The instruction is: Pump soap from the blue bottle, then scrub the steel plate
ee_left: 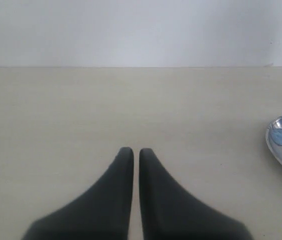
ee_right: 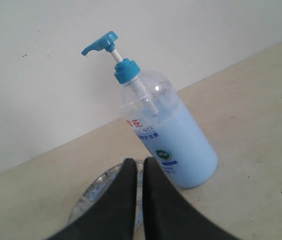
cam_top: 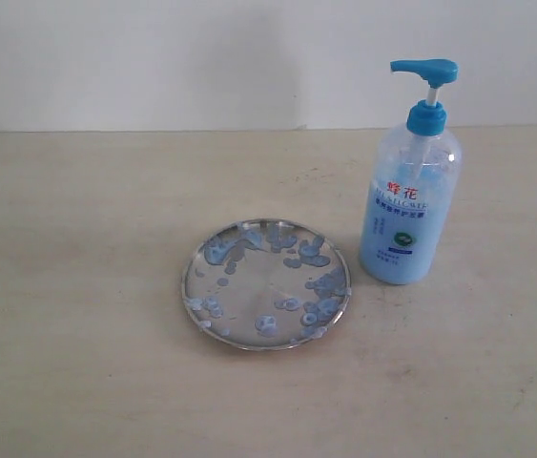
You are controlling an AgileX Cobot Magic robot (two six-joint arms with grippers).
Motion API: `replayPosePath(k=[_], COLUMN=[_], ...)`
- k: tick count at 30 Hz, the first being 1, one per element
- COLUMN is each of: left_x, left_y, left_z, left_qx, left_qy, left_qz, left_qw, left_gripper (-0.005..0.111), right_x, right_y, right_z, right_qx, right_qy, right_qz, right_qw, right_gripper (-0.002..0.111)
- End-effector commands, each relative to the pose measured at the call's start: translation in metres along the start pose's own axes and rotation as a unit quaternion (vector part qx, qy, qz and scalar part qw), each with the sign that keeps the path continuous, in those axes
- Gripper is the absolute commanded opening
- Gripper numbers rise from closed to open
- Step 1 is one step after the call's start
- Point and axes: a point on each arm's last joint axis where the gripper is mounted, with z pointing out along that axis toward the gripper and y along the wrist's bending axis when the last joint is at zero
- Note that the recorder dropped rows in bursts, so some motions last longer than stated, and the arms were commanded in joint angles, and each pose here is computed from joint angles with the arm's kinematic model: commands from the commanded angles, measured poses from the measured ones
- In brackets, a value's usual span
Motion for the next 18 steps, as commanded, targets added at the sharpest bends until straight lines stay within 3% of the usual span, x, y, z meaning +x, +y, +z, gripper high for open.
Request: replayPosePath(k=[1, 5, 10, 12, 14, 16, 18], left_x=[-0.001, -0.001, -0.001, -0.001, -0.001, -0.001, -0.001], left_y=[0.0, 0.0, 0.0, 0.0, 0.0, 0.0, 0.0], left_z=[0.0, 0.0, 0.0, 0.0, 0.0, 0.0, 0.0], left_qx=[0.001, 0.001, 0.001, 0.001, 0.001, 0.001, 0.001], left_qy=[-0.009, -0.009, -0.009, -0.009, -0.009, -0.009, -0.009], left_qz=[-0.001, -0.001, -0.001, 0.0, 0.0, 0.0, 0.0], left_qw=[1.0, 1.0, 1.0, 1.0, 1.0, 1.0, 1.0], left_gripper=[0.004, 0.004, 0.004, 0.004, 0.004, 0.004, 0.004], right_x=[-0.001, -0.002, -0.01, -0.019, -0.025, -0.023, -0.012], right_y=[0.0, 0.0, -0.002, -0.003, -0.002, -0.004, -0.008], right_z=[0.0, 0.0, -0.001, -0.003, -0.004, -0.004, -0.002], right_qx=[-0.001, 0.002, 0.024, 0.048, 0.077, 0.092, 0.097], right_qy=[-0.005, -0.012, -0.061, -0.116, -0.144, -0.122, -0.055], right_qz=[-0.004, 0.012, -0.047, -0.117, -0.236, -0.322, -0.352], right_qw=[1.0, 1.0, 0.997, 0.985, 0.958, 0.934, 0.929], right_gripper=[0.0, 0.0, 0.0, 0.0, 0.0, 0.0, 0.0])
